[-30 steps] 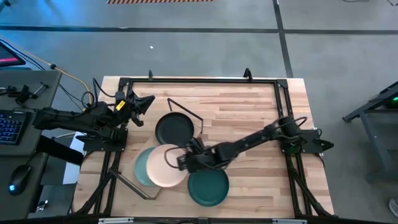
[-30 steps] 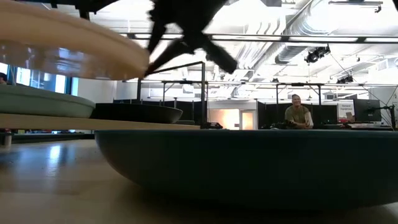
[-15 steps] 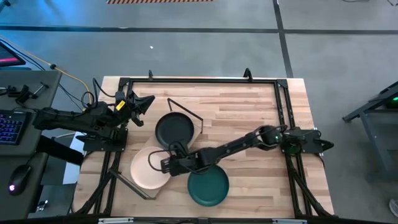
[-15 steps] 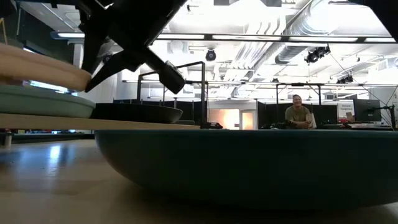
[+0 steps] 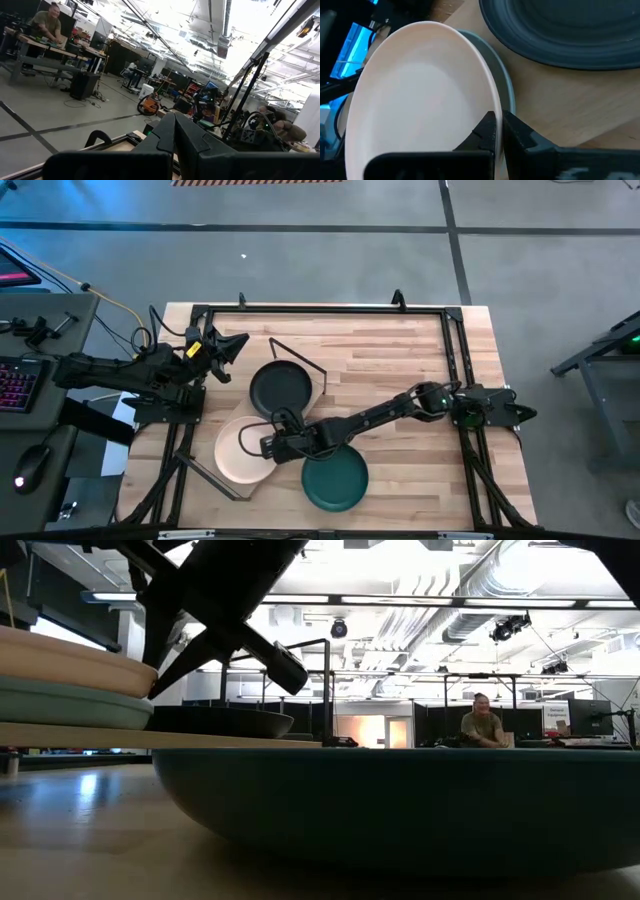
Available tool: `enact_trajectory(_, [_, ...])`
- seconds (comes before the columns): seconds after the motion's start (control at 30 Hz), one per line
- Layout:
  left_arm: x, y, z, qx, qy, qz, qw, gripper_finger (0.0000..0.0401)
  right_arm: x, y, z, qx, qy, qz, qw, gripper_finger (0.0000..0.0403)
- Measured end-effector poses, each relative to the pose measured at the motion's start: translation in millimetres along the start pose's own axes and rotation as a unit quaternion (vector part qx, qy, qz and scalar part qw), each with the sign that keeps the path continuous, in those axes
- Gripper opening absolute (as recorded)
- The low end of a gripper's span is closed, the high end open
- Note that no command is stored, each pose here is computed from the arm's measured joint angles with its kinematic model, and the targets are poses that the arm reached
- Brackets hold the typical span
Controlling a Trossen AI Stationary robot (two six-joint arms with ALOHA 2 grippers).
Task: Place and stack plates onto a shelf
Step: Stack the white plate on the light blue plate on the shelf, then stack the green plate on the black plate on the shelf
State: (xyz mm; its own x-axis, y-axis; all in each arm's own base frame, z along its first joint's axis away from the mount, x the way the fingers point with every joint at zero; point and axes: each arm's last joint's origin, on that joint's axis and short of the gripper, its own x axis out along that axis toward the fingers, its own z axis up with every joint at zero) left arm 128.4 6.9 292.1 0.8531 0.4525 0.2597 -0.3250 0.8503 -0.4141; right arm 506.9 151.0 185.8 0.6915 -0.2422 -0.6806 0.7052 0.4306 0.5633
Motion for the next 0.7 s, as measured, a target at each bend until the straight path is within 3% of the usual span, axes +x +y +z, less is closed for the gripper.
enact_trajectory(0.2, [0.0,0.0,0.0,0.000,0.000,0.000,1.000,0.0000,1.0,1.6,2.6,0.001,-0.003,0.009,1.000,0.0018])
enact_trajectory(0.37, [0.0,0.0,0.0,0.000,0.000,0.000,1.000,0.0000,1.5,8.5,6.6,-0.017,-0.012,0.043,0.999,0.0091])
enact_trajectory(0.53, [0.0,0.0,-0.1,0.000,0.000,0.000,1.000,0.0000,2.5,3.2,11.9,-0.058,-0.005,0.020,0.998,0.0171])
enact_trajectory(0.7, [0.1,0.0,-0.2,0.000,0.000,0.000,1.000,0.0000,-15.8,2.0,23.8,-0.117,0.009,-0.009,0.993,0.0198])
